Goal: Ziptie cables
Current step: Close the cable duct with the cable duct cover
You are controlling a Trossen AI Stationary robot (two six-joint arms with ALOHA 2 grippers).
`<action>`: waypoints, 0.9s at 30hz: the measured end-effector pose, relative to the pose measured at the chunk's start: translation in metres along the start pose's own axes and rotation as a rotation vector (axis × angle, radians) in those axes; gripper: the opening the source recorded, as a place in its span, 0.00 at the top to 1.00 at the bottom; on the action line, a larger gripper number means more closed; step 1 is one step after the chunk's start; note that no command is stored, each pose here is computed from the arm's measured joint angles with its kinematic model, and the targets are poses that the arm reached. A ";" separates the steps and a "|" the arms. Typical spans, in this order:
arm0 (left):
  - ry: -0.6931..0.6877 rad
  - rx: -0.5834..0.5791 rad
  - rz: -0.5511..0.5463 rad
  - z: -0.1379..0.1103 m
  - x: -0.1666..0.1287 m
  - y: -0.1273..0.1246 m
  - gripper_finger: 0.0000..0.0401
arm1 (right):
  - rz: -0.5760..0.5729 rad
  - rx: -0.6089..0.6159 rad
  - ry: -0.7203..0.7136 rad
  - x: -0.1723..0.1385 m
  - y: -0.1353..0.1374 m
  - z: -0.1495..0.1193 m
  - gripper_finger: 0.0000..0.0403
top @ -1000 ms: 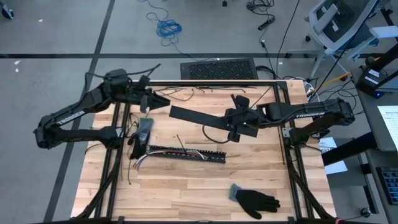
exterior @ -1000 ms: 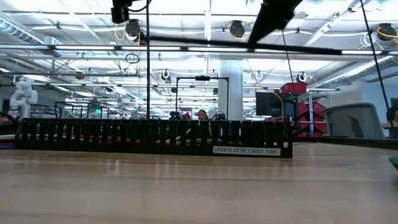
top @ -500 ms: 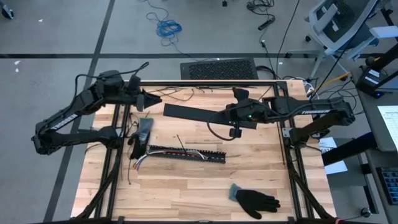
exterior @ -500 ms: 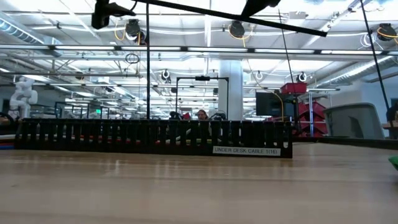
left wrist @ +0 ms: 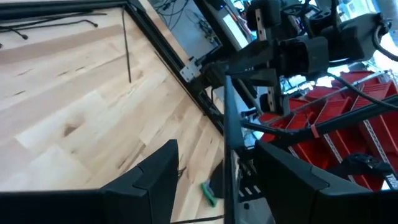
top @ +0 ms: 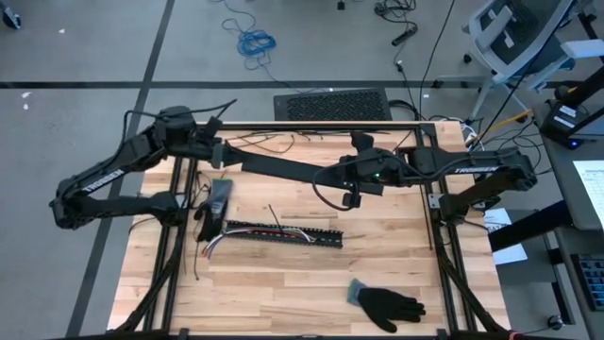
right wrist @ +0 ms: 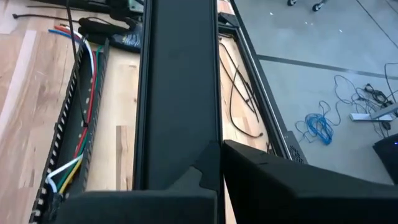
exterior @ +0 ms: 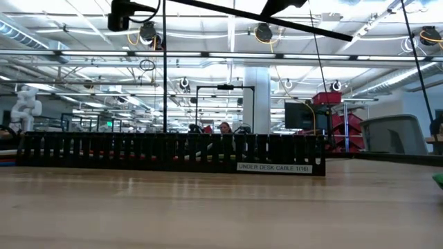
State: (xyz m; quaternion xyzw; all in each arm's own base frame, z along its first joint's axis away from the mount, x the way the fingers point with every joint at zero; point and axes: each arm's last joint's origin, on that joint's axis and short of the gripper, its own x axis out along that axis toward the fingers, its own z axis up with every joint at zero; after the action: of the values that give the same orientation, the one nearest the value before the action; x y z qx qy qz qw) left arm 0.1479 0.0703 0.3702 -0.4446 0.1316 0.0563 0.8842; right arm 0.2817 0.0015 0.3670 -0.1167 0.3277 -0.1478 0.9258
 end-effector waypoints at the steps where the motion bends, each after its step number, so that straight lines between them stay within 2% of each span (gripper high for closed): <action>1: 0.003 0.003 -0.005 0.000 0.002 0.000 0.49 | 0.000 0.002 -0.005 0.001 0.000 0.001 1.00; 12: 0.099 -0.059 -0.035 0.001 0.021 0.004 0.50 | -0.006 -0.019 0.001 0.011 0.004 0.002 1.00; 17: 0.103 -0.053 -0.035 0.001 0.021 0.005 0.55 | -0.022 -0.017 0.004 0.012 0.003 0.002 1.00; 20: 0.091 -0.042 -0.023 0.001 0.021 0.005 0.66 | -0.034 -0.015 0.005 0.012 0.002 0.002 1.00; 24: 0.045 -0.033 0.027 0.003 0.022 0.006 0.94 | -0.041 -0.008 -0.003 0.013 -0.001 0.002 1.00; 27: 0.025 -0.017 0.035 0.003 0.021 0.006 0.98 | -0.044 -0.006 -0.001 0.013 -0.002 0.002 1.00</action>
State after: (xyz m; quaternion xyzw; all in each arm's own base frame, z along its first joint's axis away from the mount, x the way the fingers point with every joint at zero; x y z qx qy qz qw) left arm 0.1677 0.0763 0.3615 -0.4504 0.1498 0.0675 0.8776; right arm 0.2924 -0.0045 0.3619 -0.1269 0.3251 -0.1671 0.9221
